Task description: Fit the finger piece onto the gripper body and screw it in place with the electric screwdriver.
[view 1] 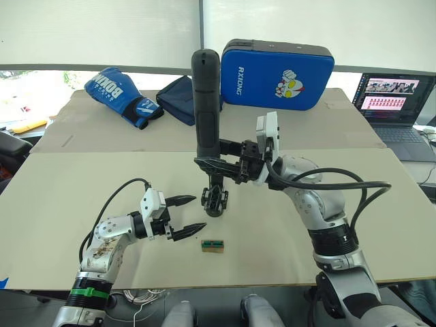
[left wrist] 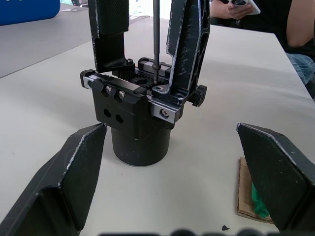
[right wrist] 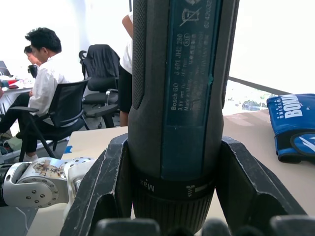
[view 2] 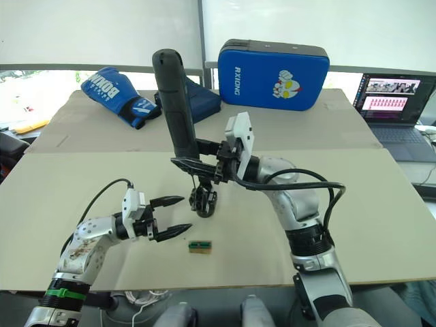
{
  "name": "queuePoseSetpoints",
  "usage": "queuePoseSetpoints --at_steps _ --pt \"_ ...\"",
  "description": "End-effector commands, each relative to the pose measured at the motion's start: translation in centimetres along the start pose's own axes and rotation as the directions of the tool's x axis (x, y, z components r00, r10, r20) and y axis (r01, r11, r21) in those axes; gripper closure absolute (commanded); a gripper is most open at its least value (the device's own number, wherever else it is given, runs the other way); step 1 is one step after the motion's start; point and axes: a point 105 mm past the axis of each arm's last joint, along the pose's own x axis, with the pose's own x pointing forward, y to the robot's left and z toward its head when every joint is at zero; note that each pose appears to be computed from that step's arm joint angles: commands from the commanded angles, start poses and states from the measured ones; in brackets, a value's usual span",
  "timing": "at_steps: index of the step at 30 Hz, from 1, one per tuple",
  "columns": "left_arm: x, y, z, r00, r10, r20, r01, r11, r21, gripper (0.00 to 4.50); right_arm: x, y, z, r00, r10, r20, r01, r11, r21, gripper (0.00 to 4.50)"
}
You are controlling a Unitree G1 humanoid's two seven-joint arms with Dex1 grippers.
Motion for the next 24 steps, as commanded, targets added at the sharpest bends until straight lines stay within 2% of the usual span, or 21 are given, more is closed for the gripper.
queuePoseSetpoints --at_steps 1,24 --pt "0.0 -0.11 0.78 1.0 -0.007 0.023 0.006 1.0 0.028 0.0 0.2 0.39 2.13 0.997 0.021 0.073 -0.016 0.998 -0.065 2.56" --pt "0.09 -0.11 0.85 1.0 -0.001 0.025 0.0 1.0 0.026 0.0 0.24 0.73 1.39 0.998 0.028 0.049 -0.026 0.999 -0.04 2.56"
